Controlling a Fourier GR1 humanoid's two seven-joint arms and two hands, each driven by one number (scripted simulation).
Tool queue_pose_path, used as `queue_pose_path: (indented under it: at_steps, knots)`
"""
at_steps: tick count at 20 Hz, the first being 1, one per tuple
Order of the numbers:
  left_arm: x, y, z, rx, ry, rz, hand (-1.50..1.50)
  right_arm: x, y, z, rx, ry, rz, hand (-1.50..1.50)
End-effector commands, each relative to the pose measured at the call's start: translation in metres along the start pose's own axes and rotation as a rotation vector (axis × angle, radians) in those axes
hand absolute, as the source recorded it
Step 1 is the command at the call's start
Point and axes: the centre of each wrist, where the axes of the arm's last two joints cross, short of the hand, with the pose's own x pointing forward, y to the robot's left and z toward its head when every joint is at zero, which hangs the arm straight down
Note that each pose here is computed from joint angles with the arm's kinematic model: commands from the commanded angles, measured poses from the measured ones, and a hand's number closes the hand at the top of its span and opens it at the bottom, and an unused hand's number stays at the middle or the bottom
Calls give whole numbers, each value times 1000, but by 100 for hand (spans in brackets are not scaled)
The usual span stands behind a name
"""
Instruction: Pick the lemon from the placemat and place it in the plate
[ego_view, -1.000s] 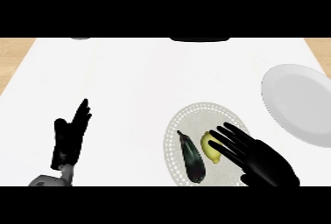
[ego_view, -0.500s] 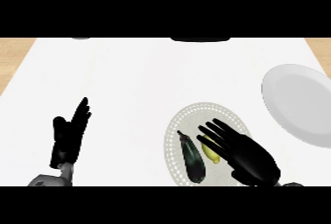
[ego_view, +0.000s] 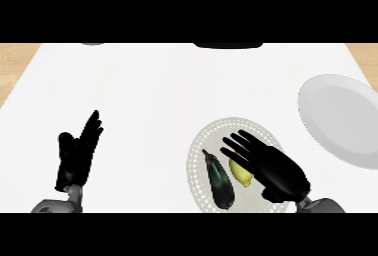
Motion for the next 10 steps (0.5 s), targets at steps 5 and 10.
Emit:
queue_pose_path:
  at_steps: [5,10]
  knots:
    - [-6,10,-3,-9,3,-1,0,-9,17,-17,16,0,8,150]
    - [12,-6,0,14,3,-7,0,-12,11,-28,-67,-54,80,150]
